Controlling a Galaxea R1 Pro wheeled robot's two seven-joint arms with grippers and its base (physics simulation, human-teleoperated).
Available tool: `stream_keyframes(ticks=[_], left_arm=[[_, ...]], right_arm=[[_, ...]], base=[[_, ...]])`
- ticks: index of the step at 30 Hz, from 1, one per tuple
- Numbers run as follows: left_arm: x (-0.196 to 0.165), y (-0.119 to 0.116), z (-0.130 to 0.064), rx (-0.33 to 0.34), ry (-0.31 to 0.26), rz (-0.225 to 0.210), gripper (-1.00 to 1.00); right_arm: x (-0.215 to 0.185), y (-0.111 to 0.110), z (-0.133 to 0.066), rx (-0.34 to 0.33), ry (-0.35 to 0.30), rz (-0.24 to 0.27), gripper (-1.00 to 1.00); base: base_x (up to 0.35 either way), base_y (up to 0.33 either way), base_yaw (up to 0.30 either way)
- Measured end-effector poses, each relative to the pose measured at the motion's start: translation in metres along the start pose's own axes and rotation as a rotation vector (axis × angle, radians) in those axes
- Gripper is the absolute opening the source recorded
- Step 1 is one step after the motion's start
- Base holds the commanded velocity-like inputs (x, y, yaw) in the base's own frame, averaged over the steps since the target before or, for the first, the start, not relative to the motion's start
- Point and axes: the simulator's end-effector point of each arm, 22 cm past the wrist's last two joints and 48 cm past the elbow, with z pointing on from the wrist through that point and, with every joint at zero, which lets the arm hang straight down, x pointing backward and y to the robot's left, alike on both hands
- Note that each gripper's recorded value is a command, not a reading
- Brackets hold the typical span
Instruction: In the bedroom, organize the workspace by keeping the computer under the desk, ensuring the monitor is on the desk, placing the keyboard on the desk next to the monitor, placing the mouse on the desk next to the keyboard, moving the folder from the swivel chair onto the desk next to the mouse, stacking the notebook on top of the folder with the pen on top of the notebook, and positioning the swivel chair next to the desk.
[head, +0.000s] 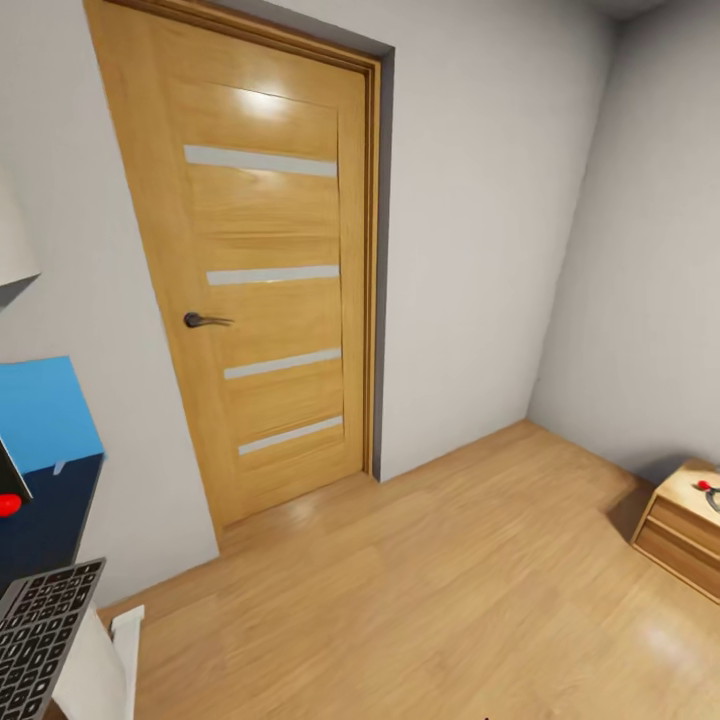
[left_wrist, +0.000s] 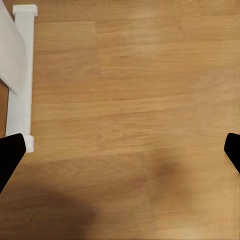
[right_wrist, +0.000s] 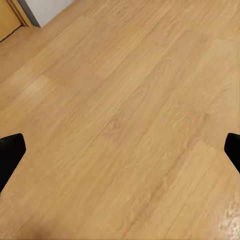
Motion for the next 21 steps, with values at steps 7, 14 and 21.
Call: stream_keyframes(ticks=[7, 14, 21], left_arm=[[-0.0003, -0.0001, 0.0, 0.001, -0.001, 0.0, 1.0], [-0.0005, -0.0003, -0.0001, 0.001, -0.003, -0.001, 1.0], [-0.0046, -0.0024, -0.0004, 0.009, -0.023, 0.024, 1.0]], right_arm=[[0.0057, -0.0014, -0.0019, 0.0, 0.013, -0.009, 1.0], [0.0088, 0.0065, -0.0032, -0.028, 0.02, -0.036, 1.0], [0.009, 0.0076, -0.0033, -0.032, 0.02, -0.04, 1.0]], base=[[0.322, 0.0, 0.0], [0.323, 0.0, 0.0], [0.325, -0.018, 0.0]])
